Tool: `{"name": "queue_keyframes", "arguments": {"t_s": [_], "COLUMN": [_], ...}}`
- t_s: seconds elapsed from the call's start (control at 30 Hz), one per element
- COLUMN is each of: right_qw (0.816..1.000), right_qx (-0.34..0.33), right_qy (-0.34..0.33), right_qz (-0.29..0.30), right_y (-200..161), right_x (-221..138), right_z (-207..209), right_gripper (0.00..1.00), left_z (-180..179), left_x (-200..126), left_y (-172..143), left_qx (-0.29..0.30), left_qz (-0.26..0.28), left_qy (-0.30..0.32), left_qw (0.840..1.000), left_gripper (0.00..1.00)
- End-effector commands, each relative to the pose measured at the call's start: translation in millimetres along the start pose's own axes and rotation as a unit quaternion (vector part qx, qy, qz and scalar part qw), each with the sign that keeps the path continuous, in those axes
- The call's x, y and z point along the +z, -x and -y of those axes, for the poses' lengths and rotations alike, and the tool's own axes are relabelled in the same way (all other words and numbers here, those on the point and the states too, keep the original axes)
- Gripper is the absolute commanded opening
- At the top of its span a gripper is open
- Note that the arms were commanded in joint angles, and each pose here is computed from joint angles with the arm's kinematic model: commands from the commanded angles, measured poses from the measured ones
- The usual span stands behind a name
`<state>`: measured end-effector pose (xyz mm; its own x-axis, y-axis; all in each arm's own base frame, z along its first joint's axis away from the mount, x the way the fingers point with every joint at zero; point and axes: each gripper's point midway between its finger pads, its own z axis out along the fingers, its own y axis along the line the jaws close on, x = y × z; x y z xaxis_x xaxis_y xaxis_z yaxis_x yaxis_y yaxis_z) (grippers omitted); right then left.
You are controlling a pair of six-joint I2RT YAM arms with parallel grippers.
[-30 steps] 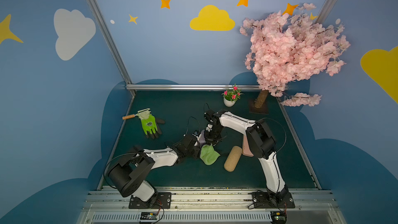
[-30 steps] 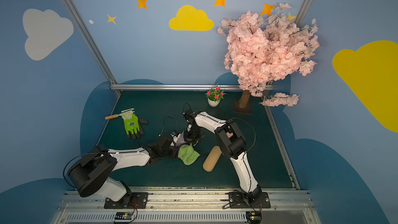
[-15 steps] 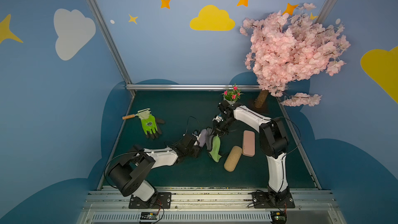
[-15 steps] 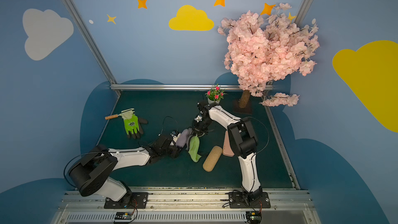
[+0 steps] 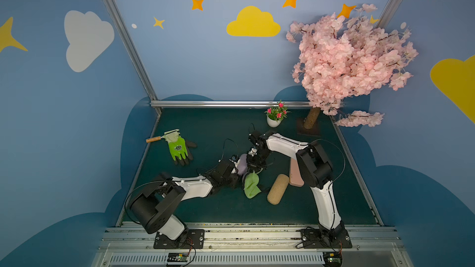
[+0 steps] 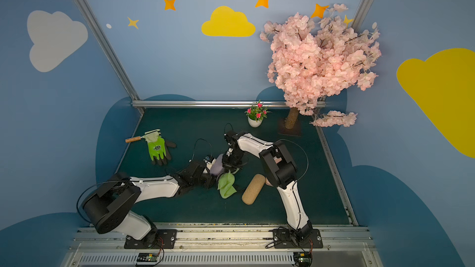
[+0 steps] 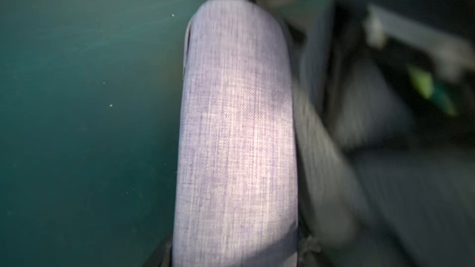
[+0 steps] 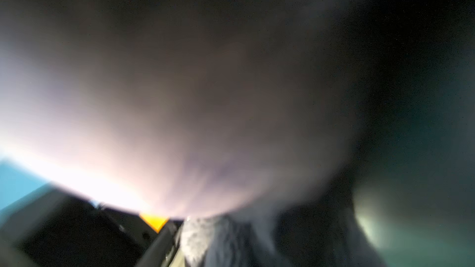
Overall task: Wipe the eyeglass case
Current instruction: Wipe the dirt from the eyeglass case.
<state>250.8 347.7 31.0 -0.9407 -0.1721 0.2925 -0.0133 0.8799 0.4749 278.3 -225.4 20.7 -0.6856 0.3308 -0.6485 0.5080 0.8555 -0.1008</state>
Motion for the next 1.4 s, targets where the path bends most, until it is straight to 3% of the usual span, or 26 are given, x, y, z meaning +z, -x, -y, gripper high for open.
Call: {"name": "queue_keyframes", "arguments": {"t_s": [0.0,0.13,0.27,0.33,0.43,0.57,0.73,0.87,0.97,1.07,1.17,1.27,1.37], "right_qw": [0.984,0.985,0.991,0.992,0.992,0.995,1.0,0.979,0.962,0.972,0.989,0.987,0.979], "right_qx": [-0.051,-0.06,-0.05,-0.04,-0.025,0.009,0.017,0.018,-0.02,-0.082,-0.124,-0.095,-0.043], "right_qy": [0.129,0.152,0.109,0.086,0.095,0.099,-0.009,-0.204,-0.264,-0.198,-0.046,0.128,0.192], "right_qz": [-0.113,-0.058,0.055,0.086,0.073,0.024,-0.018,0.018,0.065,0.095,0.063,-0.005,-0.048], "right_y": [-71.1,-49.3,10.6,29.6,40.4,43.4,27.3,42.5,54.6,47.7,21.4,5.7,10.6], "right_x": [1.2,-48.4,-109.0,-117.3,-92.2,-28.8,3.5,-33.4,-71.8,-84.0,-67.6,-39.5,-11.1], "right_z": [-65.4,-71.5,-49.1,-42.6,-51.3,-49.8,16.3,106.3,102.0,40.4,-35.7,-82.0,-76.3], "right_gripper": [0.0,0.0,0.0,0.0,0.0,0.0,0.0,0.0,0.0,0.0,0.0,0.0,0.0], "left_z": [1.8,3.0,3.2,3.6,4.2,4.7,4.4,5.5,5.7,6.4,7.4,9.2,14.3], "left_x": [8.1,7.4,6.4,5.5,3.4,3.1,3.5,3.8,2.3,1.9,0.8,-1.8,-7.0], "left_y": [-39.9,-39.3,-38.9,-38.6,-37.8,-37.0,-37.5,-37.4,-36.5,-36.1,-34.8,-31.9,-27.6], "left_qx": [0.013,0.014,0.015,0.014,0.014,0.014,0.014,0.015,0.015,0.016,0.016,0.019,0.026], "left_qz": [-0.069,-0.068,-0.066,-0.065,-0.058,-0.056,-0.058,-0.058,-0.054,-0.054,-0.053,-0.046,-0.034], "left_qy": [-0.012,-0.014,-0.016,-0.017,-0.019,-0.021,-0.021,-0.024,-0.025,-0.027,-0.029,-0.035,-0.048], "left_qw": [0.997,0.998,0.998,0.998,0.998,0.998,0.998,0.998,0.998,0.998,0.998,0.998,0.998], "left_gripper": [0.03,0.03,0.03,0.03,0.03,0.03,0.03,0.03,0.03,0.03,0.03,0.03,0.03]}}
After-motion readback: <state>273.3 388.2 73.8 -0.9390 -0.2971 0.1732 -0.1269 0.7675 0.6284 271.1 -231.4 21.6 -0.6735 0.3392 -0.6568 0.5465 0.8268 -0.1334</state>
